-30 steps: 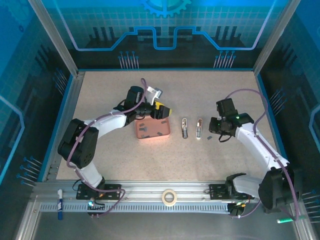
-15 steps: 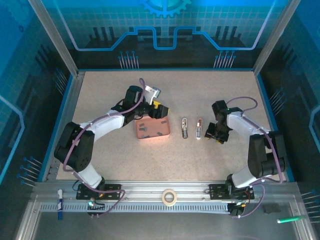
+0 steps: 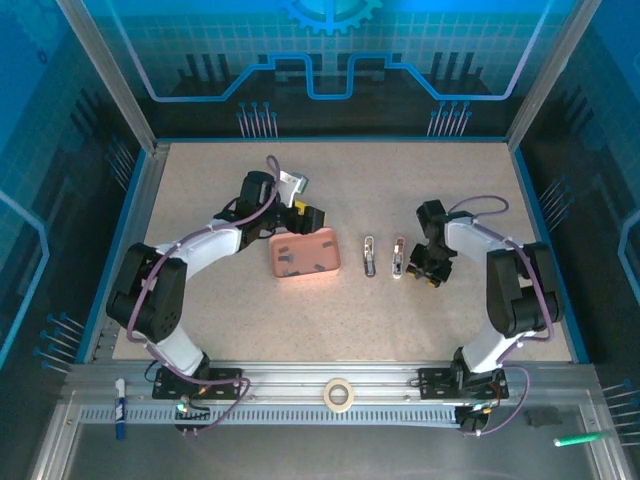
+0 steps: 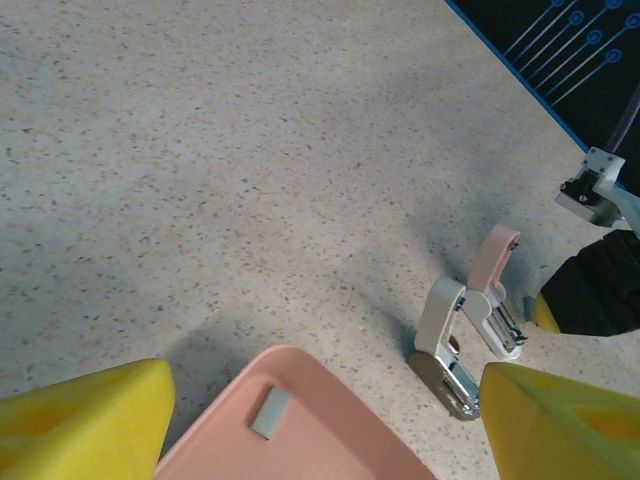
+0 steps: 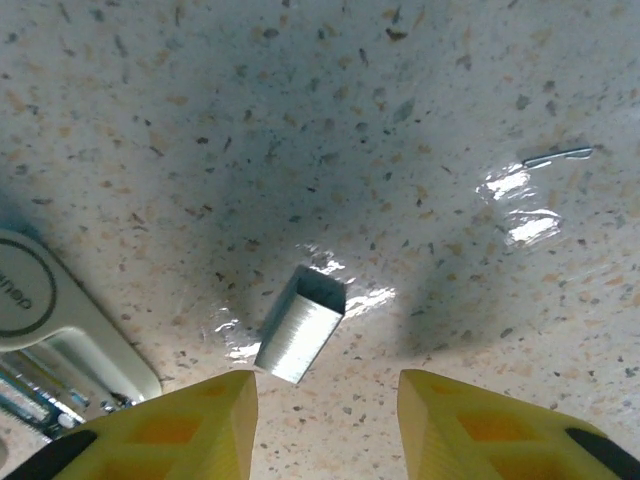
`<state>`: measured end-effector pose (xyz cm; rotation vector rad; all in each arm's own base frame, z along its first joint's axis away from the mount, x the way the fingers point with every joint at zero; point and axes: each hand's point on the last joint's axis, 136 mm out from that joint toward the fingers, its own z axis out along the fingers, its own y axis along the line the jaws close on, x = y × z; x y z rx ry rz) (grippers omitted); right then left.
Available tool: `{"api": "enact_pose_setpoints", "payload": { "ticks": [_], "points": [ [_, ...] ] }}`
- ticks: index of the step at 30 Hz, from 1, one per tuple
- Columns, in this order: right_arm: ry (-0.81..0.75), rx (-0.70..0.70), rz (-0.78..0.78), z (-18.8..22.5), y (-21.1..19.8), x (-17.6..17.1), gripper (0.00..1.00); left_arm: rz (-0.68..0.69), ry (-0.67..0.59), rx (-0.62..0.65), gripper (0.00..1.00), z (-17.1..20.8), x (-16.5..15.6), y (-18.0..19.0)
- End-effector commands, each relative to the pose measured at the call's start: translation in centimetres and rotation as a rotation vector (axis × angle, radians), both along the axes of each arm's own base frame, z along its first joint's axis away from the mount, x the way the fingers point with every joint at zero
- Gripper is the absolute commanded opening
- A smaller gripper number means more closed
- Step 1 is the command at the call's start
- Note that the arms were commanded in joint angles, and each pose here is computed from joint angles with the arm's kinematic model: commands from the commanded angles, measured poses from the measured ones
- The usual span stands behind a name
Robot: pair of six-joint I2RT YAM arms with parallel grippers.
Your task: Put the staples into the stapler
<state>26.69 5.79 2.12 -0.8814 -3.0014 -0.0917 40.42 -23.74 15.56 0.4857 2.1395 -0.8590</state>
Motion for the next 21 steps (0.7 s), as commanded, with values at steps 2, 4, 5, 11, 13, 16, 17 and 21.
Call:
{"api": "enact_pose_setpoints", "payload": {
  "ticks": [2, 4, 5, 11, 13, 16, 17, 21],
  "points": [
    [-0.023, -0.026, -0.022, 0.1, 0.0, 0.9, 0.41, -0.011, -0.051, 0.026, 0.81, 0.7, -0.4, 0.4],
    [-0.025, -0.027, -0.024, 0.1, 0.0, 1.1, 0.41, -0.01, -0.052, 0.026, 0.81, 0.7, -0.3, 0.4],
    [-0.025, -0.027, -0.024, 0.0, 0.0, 1.2, 0.4, -0.011, -0.053, 0.024, 0.81, 0.7, -0.3, 0.4],
    [-0.031, -0.031, -0.019, -0.1, 0.0, 1.7, 0.39, -0.013, -0.051, 0.019, 0.81, 0.7, -0.3, 0.3],
    [-0.037, -0.032, -0.017, -0.1, 0.0, 1.9, 0.39, -0.012, -0.05, 0.02, 0.81, 0.6, -0.3, 0.4],
    [-0.042, -0.031, -0.014, -0.1, 0.0, 2.2, 0.38, -0.013, -0.051, 0.018, 0.81, 0.6, -0.3, 0.3],
    [-0.042, -0.031, -0.013, -0.1, 0.0, 2.2, 0.38, -0.014, -0.051, 0.018, 0.81, 0.6, -0.3, 0.3],
    [-0.031, -0.027, -0.007, -0.5, 0.0, 2.1, 0.36, -0.015, -0.05, 0.016, 0.81, 0.6, -0.3, 0.3]
  ]
}}
